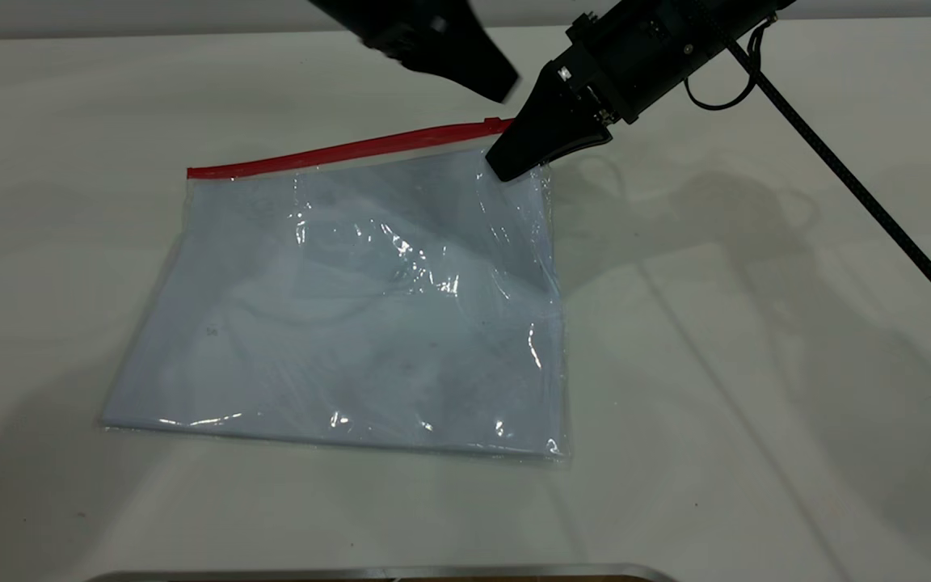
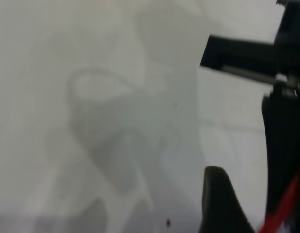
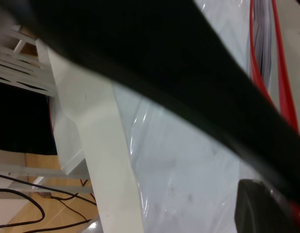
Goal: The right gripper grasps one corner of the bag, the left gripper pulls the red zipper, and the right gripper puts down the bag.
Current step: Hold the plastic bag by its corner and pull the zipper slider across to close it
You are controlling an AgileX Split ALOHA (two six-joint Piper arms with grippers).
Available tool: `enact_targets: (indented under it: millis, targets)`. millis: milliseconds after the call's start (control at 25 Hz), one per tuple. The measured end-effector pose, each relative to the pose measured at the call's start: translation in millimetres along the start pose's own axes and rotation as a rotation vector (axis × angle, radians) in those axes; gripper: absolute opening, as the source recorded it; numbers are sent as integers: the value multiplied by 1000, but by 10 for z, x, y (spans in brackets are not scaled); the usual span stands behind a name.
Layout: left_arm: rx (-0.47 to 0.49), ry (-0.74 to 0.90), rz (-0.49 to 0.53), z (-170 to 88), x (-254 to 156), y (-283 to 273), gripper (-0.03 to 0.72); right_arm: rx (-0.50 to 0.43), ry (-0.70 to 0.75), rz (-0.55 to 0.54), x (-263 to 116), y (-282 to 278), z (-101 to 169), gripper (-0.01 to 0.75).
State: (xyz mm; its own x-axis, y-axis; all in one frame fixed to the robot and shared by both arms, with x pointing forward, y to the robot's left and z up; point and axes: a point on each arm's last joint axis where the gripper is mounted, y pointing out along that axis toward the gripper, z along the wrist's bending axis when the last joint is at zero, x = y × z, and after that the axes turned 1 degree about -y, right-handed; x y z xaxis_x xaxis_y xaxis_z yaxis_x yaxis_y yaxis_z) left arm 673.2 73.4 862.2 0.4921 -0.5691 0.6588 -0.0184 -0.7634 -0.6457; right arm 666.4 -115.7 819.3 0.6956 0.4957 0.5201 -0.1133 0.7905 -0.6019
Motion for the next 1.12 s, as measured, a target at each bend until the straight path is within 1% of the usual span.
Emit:
enact_targets:
  millis: [320,640,840,1120]
  targets:
    - [0,-11,69,18,-32,75,466,-5,-4,-1,2,3,-2,33]
    - [0,-18,78,19,-41,74,456,-8,-8,-2,3,3,-5,33]
    - [-16,-35,84,19,-70,99,373,-13,-8,-2,3,3,-9,33]
    - [-24,-44,86,22,-89,115,219,-22,-9,-4,5,3,-18,33]
